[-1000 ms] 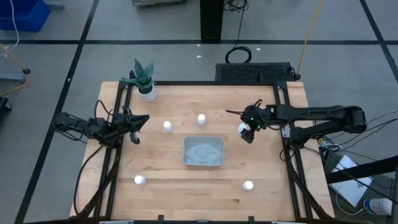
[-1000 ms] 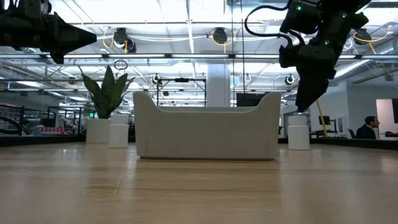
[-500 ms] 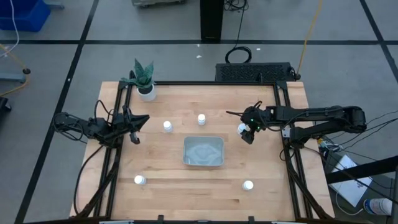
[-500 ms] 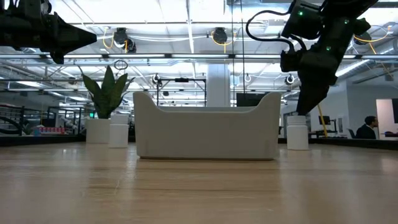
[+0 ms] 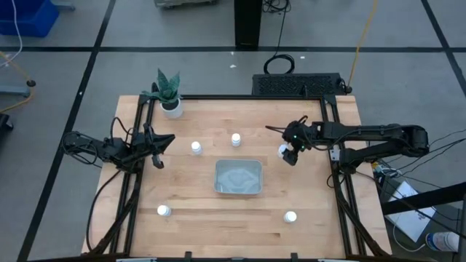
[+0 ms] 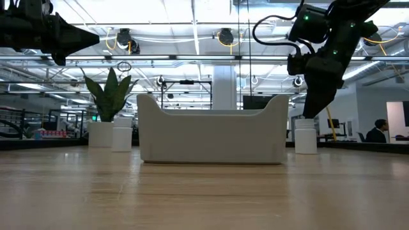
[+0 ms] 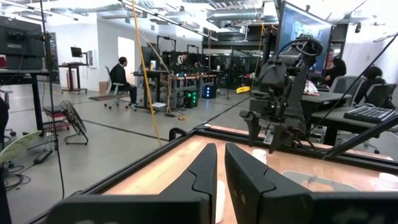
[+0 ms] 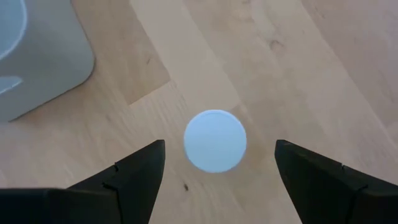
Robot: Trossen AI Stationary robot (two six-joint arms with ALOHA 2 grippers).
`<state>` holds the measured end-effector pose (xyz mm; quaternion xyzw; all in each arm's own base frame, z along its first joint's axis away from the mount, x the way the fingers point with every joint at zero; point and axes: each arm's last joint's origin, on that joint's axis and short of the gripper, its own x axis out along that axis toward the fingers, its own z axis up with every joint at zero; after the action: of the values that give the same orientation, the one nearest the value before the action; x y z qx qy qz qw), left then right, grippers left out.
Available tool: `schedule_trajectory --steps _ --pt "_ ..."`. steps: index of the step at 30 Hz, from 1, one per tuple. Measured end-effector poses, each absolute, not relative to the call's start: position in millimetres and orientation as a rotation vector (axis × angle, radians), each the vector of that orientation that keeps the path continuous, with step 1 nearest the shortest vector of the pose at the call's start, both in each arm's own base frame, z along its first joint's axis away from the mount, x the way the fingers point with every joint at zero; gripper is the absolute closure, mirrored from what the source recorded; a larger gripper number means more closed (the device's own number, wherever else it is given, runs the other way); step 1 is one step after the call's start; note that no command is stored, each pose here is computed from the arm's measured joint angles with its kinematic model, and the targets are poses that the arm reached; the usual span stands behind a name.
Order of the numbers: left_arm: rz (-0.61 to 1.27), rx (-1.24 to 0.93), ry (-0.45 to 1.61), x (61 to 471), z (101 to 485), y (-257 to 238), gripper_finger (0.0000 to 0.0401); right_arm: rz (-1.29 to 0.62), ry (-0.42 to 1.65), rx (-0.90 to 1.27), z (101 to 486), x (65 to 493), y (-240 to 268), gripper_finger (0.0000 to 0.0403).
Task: Pick and place pill bottles into a basket
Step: Put the white pill bottle into the gray bin
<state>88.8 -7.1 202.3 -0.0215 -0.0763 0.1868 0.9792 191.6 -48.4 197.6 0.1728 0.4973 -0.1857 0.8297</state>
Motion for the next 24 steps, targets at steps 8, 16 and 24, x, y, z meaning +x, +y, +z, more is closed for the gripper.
schedule_trajectory --steps 8,16,24 --pt "0.377 -0.036 -0.152 88.7 202.3 -7.1 0.0364 -0.397 1.018 0.388 184.4 190.5 -47.9 0.0108" --pt "0.377 -0.037 -0.152 88.7 202.3 -7.1 0.0364 -0.397 1.016 0.389 180.2 189.4 -47.6 0.0108" --pt "0.377 -0.037 -0.152 88.7 202.3 -7.1 0.0364 -0.368 1.018 0.394 180.4 189.7 -46.9 0.0148"
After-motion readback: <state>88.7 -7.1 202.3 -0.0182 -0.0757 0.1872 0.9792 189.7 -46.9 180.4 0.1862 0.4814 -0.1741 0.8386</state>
